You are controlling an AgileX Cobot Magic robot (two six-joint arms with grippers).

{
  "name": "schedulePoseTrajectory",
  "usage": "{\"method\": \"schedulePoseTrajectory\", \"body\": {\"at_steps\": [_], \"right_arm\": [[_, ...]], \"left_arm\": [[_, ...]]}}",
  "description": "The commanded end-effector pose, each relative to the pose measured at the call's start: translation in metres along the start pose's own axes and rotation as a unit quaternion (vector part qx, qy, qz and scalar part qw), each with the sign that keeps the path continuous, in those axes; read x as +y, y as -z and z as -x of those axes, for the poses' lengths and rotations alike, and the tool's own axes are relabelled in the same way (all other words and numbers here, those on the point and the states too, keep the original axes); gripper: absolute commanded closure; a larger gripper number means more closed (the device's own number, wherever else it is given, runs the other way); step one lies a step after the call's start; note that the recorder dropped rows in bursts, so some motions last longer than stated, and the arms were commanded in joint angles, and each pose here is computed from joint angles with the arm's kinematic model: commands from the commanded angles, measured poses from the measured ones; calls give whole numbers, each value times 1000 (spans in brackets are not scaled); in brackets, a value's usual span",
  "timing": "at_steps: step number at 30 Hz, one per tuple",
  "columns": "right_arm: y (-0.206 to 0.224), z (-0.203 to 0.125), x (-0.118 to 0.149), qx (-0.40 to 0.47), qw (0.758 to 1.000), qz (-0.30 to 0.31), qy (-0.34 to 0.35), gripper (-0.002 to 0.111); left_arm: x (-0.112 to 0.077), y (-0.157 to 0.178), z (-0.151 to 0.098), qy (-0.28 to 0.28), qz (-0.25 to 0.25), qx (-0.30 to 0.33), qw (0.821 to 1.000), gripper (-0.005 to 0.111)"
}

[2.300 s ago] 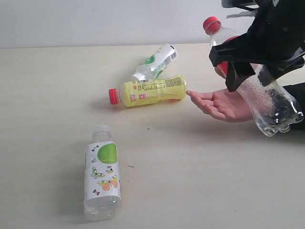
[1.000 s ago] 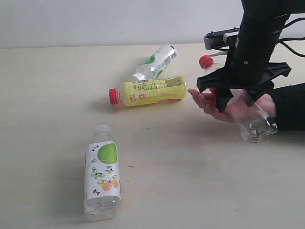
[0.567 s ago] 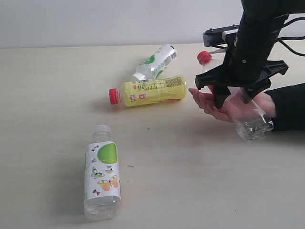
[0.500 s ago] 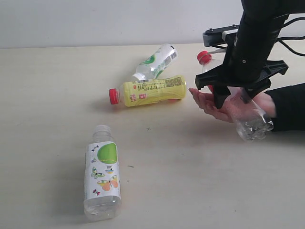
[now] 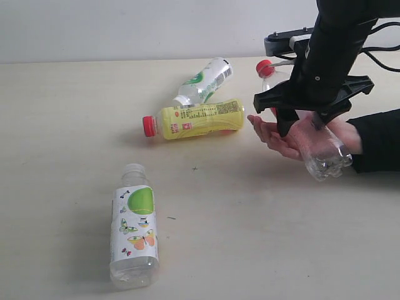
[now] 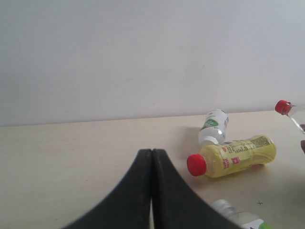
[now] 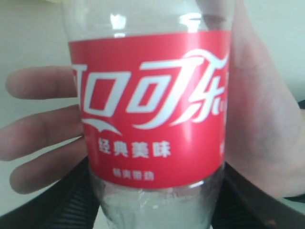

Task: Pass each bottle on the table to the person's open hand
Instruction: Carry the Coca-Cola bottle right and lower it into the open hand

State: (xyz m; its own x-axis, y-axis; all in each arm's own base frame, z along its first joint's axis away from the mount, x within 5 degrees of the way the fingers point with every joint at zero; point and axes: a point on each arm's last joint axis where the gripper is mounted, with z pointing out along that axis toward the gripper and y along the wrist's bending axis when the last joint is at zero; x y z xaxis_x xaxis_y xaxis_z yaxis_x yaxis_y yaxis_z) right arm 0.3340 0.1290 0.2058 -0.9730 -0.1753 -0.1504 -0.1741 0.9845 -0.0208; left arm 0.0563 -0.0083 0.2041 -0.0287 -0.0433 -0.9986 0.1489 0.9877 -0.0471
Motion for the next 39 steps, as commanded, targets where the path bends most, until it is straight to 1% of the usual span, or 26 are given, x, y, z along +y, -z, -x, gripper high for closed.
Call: {"method": "schedulePoseTrajectory", "body": {"at_steps": [1, 4, 5, 9, 11, 16, 21, 30, 32, 36, 37, 39], "right_arm": [[1, 2, -2, -7, 1000, -2, 3, 107], [1, 2, -2, -6, 1000, -3, 3, 97], [1, 2, -2, -7, 1000, -2, 3, 90], [1, 3, -2, -12, 1000, -1, 3, 72], [1, 4, -2, -17, 1000, 0, 4, 66], [1, 4, -2, -20, 1000, -2, 8, 63], [-11, 5, -2, -4, 1000, -9, 12, 63], [-13, 6, -2, -4, 1000, -10, 13, 63], [-13, 6, -2, -4, 1000, -10, 13, 60], [-13, 6, -2, -4, 1000, -10, 16, 42], [-13, 6, -2, -4, 1000, -10, 19, 39], [-13, 6, -2, -4, 1000, -10, 19, 38]], "left_arm": [[0, 0, 0, 2, 0, -4, 1000, 107], [0, 0, 0, 2, 0, -4, 1000, 107], [0, 0, 0, 2, 0, -4, 1000, 107], [0, 0, 0, 2, 0, -4, 1000, 107], [0, 0, 0, 2, 0, -4, 1000, 107], [0, 0, 0, 2, 0, -4, 1000, 107], [0, 0, 0, 2, 0, -4, 1000, 107], [0, 0, 0, 2, 0, -4, 1000, 107], [0, 0, 0, 2, 0, -4, 1000, 107], [0, 0, 0, 2, 0, -4, 1000, 107], [0, 0, 0, 2, 0, -4, 1000, 107], [0, 0, 0, 2, 0, -4, 1000, 107]]}}
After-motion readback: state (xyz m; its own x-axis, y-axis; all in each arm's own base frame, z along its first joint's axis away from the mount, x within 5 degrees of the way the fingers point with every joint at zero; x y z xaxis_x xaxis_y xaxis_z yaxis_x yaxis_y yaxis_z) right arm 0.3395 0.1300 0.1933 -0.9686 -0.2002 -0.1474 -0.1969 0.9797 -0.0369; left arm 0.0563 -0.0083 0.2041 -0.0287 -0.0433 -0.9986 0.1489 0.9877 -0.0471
